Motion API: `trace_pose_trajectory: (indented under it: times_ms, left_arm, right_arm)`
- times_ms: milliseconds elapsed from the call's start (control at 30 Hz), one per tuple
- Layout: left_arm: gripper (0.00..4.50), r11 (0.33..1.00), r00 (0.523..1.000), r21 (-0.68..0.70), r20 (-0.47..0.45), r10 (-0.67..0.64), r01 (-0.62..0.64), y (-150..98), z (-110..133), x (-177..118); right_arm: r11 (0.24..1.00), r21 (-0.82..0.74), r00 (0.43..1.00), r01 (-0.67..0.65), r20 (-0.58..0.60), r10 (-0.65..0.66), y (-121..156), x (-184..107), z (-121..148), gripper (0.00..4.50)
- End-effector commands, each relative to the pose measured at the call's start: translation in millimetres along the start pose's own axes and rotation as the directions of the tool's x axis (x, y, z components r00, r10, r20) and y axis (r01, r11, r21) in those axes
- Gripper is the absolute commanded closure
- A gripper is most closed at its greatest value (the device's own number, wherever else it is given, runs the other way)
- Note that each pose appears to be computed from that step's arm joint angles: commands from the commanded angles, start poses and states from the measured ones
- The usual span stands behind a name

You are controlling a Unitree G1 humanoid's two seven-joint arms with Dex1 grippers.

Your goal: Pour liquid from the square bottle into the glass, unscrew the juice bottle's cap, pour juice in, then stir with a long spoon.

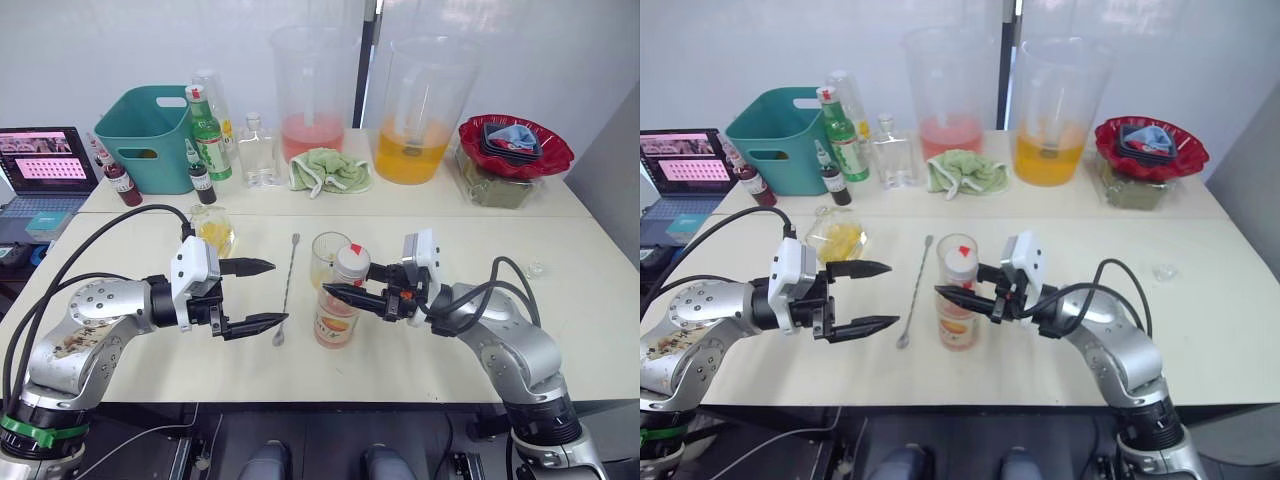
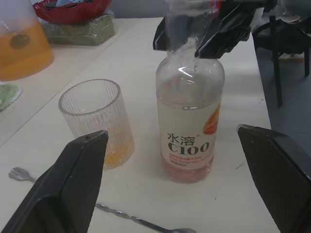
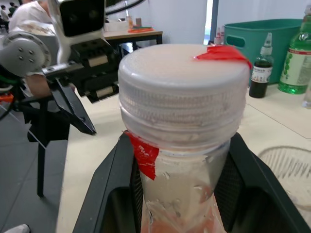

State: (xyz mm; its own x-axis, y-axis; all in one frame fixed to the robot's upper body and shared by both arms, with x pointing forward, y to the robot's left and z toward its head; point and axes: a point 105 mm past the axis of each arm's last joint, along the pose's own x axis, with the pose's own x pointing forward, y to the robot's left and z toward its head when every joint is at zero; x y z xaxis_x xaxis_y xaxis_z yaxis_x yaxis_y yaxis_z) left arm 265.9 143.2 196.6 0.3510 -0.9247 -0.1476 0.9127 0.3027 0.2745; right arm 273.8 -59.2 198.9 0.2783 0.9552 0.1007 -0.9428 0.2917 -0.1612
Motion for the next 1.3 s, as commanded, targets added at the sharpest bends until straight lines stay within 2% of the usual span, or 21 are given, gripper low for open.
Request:
trace_pose_trajectory:
  times_ms: [33, 200, 333, 567, 767, 900, 1000, 1200, 1233, 1300]
  left_arm:
    - [0.00, 0.999, 1.000, 0.046, 0.016, 0.006, -0.007, 0, 10, -3]
    - [0.00, 0.999, 1.000, 0.045, 0.011, 0.012, -0.013, 1, 10, -4]
    - [0.00, 0.999, 0.999, 0.035, 0.014, 0.032, -0.032, 1, 10, -6]
    - [0.00, 0.999, 0.999, 0.003, 0.005, 0.038, -0.038, -11, 13, -11]
    - [0.00, 0.997, 0.997, -0.001, -0.005, 0.074, -0.074, -17, 18, -19]
    - [0.00, 0.995, 0.995, -0.003, 0.026, 0.096, -0.096, -19, 26, -21]
    - [0.00, 0.995, 0.995, -0.003, 0.026, 0.100, -0.100, -20, 27, -20]
    - [0.00, 0.996, 0.996, 0.012, 0.009, 0.091, -0.091, -19, 23, -15]
    - [0.00, 0.997, 0.997, 0.013, 0.008, 0.081, -0.081, -20, 22, -14]
    - [0.00, 0.997, 0.997, 0.006, 0.036, 0.072, -0.073, -17, 23, -10]
  right_arm:
    - [0.999, -0.021, 0.999, -0.048, 0.017, 0.049, 7, 1, 5, 1.78]
    - [0.994, -0.039, 0.995, -0.102, 0.002, 0.103, -3, -4, 13, 0.06]
    - [0.969, -0.051, 0.970, -0.242, -0.034, 0.241, -15, -13, 19, 0.02]
    - [0.850, 0.040, 0.845, -0.526, -0.095, 0.527, -29, -4, 18, 0.02]
    - [0.793, 0.045, 0.792, -0.607, -0.044, 0.609, -26, 11, 26, 0.02]
    - [0.785, 0.023, 0.783, -0.619, -0.060, 0.619, -25, 20, 17, 0.02]
    - [0.787, 0.013, 0.784, -0.617, -0.070, 0.616, -26, 21, 10, 0.92]
    - [0.786, -0.012, 0.786, -0.618, -0.053, 0.617, -27, 12, 17, 2.84]
    - [0.787, -0.014, 0.787, -0.616, -0.051, 0.615, -27, 10, 20, 3.06]
    - [0.804, -0.021, 0.804, -0.594, -0.045, 0.593, -26, 5, 25, 3.14]
